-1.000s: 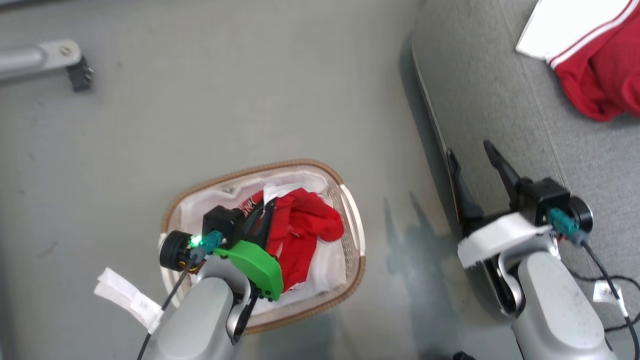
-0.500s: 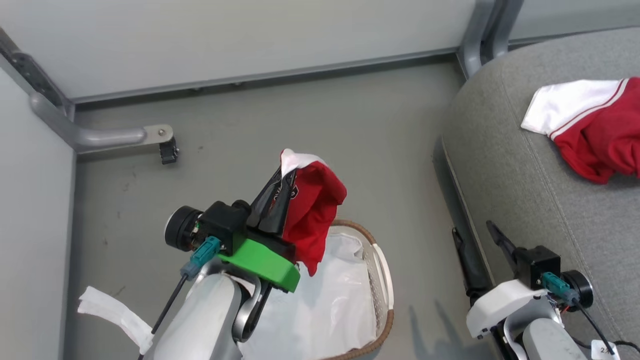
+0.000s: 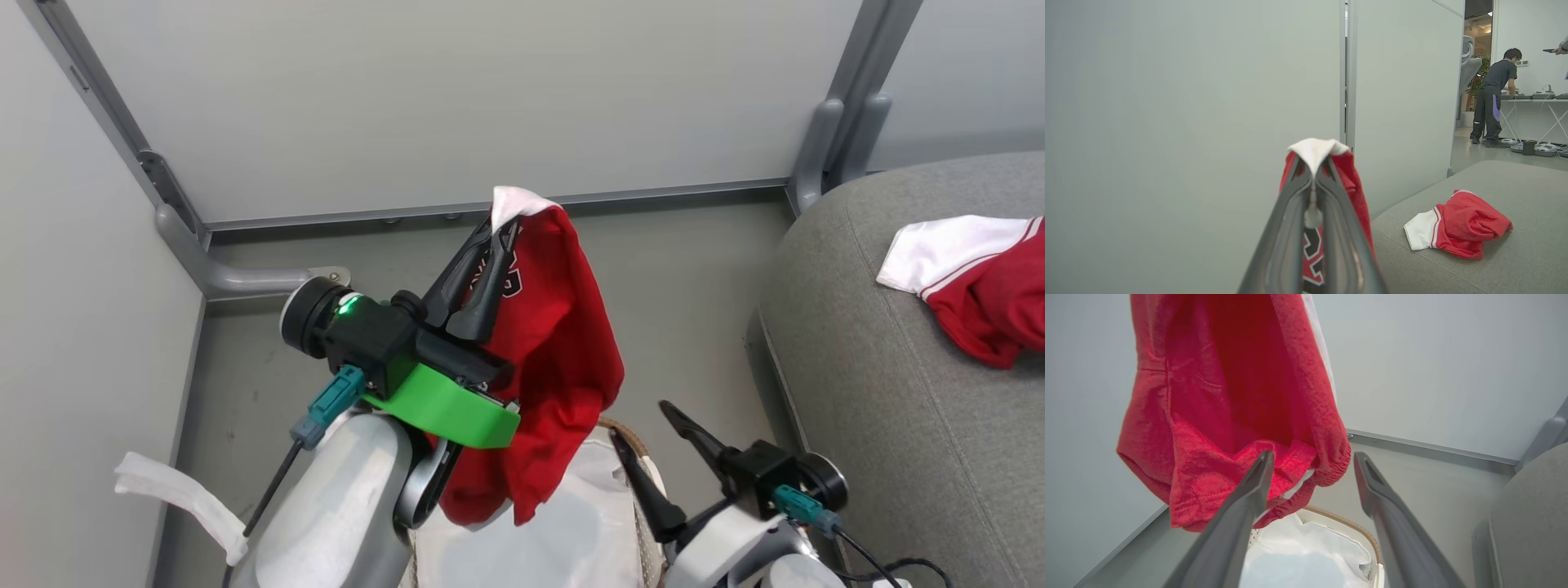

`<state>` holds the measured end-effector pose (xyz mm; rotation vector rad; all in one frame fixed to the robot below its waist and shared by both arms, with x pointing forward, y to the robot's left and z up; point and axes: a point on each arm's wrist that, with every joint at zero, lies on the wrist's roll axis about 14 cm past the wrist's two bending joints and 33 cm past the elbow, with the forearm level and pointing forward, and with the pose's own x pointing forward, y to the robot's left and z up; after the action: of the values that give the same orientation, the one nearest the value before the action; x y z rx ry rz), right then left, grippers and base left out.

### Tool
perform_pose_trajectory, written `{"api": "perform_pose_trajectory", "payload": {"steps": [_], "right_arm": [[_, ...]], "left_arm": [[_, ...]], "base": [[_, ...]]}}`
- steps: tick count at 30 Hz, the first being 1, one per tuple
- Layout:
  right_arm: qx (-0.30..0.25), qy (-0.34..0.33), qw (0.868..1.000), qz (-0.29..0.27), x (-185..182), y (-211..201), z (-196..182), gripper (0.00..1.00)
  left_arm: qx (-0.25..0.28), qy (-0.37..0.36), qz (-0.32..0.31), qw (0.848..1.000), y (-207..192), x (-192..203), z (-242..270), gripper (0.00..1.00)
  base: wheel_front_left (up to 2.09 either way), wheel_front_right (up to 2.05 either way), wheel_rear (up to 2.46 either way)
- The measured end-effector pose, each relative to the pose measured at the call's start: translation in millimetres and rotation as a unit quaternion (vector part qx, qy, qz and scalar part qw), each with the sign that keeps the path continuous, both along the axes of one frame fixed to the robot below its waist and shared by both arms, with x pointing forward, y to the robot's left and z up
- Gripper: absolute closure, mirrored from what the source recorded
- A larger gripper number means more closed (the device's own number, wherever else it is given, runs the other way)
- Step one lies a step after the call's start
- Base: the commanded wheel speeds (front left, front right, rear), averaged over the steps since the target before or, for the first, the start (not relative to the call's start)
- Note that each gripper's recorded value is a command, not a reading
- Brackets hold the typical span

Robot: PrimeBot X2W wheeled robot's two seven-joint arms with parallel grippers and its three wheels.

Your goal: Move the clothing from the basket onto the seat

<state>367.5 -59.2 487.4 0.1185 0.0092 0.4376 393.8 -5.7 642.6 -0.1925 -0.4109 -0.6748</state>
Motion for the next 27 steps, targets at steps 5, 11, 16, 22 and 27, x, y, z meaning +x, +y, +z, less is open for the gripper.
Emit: {"api": "perform_pose_trajectory", "payload": {"steps": [5,11,16,22,27], "right_arm": [[0.029,-0.047,0.994,0.090,-4.0,55.1,38.6,0.00],[0.031,-0.066,0.984,0.164,-7.4,96.8,55.5,0.00],[0.019,-0.075,0.983,0.169,5.5,103.0,60.8,0.00],[0.010,-0.082,0.984,0.158,16.8,104.3,63.7,0.63],[0.022,-0.085,0.982,0.168,13.3,111.9,69.2,1.00]], "left_arm": [[-0.005,-0.009,-0.006,1.000,-2.0,-9.2,8.1,1.00],[-0.011,-0.001,-0.018,1.000,-5.8,-18.0,6.0,1.00],[-0.011,0.005,-0.025,1.000,-7.6,-24.7,3.6,1.00],[-0.018,0.013,-0.036,0.999,-10.5,-34.7,2.7,1.00],[-0.018,0.016,-0.037,0.999,-9.8,-37.2,1.2,1.00]], "base": [[0.00,0.00,0.00],[0.00,0.00,0.00],[0.00,0.00,0.00],[0.00,0.00,0.00],[0.00,0.00,0.00]]}}
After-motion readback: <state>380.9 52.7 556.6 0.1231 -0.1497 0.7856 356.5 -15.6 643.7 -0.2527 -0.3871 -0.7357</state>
